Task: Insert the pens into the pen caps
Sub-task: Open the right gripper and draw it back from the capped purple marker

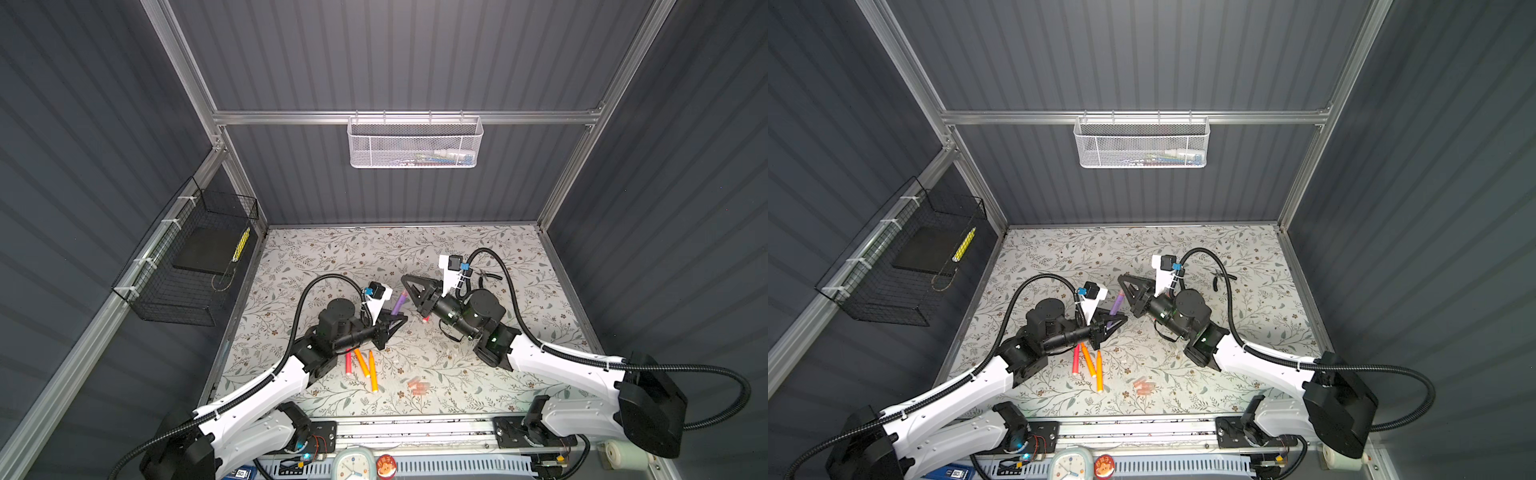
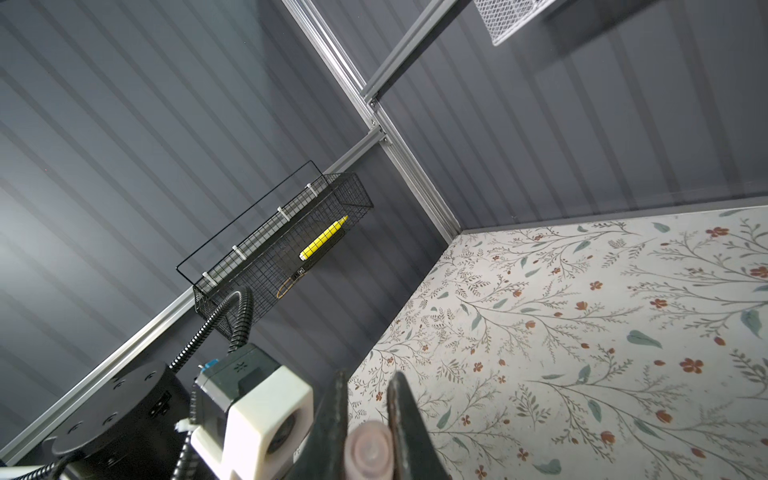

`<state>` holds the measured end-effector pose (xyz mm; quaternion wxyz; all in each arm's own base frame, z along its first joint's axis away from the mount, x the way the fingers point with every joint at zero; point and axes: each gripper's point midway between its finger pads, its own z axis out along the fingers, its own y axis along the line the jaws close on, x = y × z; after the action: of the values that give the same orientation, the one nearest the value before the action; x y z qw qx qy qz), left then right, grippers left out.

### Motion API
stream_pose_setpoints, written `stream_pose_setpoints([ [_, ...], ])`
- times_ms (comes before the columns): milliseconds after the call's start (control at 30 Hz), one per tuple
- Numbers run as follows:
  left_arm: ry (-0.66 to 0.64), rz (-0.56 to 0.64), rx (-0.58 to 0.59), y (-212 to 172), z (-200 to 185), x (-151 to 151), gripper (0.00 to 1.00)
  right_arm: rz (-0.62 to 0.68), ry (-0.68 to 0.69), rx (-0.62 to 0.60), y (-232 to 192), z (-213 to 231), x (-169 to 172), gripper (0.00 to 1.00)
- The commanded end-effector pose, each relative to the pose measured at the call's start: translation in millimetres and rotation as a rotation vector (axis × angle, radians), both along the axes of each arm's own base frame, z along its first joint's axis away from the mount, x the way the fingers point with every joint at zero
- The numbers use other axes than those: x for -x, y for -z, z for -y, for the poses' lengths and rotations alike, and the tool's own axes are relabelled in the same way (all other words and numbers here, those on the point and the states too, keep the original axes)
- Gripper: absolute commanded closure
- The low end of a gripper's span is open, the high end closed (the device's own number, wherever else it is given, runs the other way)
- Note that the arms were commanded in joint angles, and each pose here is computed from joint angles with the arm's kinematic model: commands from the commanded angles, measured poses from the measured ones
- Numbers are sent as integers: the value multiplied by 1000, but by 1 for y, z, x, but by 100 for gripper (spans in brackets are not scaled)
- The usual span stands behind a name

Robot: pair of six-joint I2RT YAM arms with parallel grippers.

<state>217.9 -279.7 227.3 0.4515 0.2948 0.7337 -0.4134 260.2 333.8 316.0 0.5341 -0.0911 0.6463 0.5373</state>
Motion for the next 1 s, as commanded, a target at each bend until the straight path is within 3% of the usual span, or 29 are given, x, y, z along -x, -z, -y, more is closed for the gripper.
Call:
stream_pose_setpoints([
  [0, -255, 216, 133, -88, -28, -46, 100, -105, -305, 174, 78, -47, 67, 100],
  [233, -408, 288, 110, -102, -44, -69, 100, -177, -325, 161, 99, -63, 86, 100],
  [433, -534, 312, 83, -109, -57, -88, 100, -261, -252, 205, 117, -64, 85, 100],
  [600, -490, 307, 83, -104, -48, -87, 100, -250, -214, 211, 116, -59, 79, 100],
  [867, -312, 266, 63, -71, -32, -59, 100, -278, -104, 197, 111, -33, 47, 100],
  [967, -245, 214, 42, -49, -27, -47, 84, -320, -39, 177, 113, -15, 27, 100],
])
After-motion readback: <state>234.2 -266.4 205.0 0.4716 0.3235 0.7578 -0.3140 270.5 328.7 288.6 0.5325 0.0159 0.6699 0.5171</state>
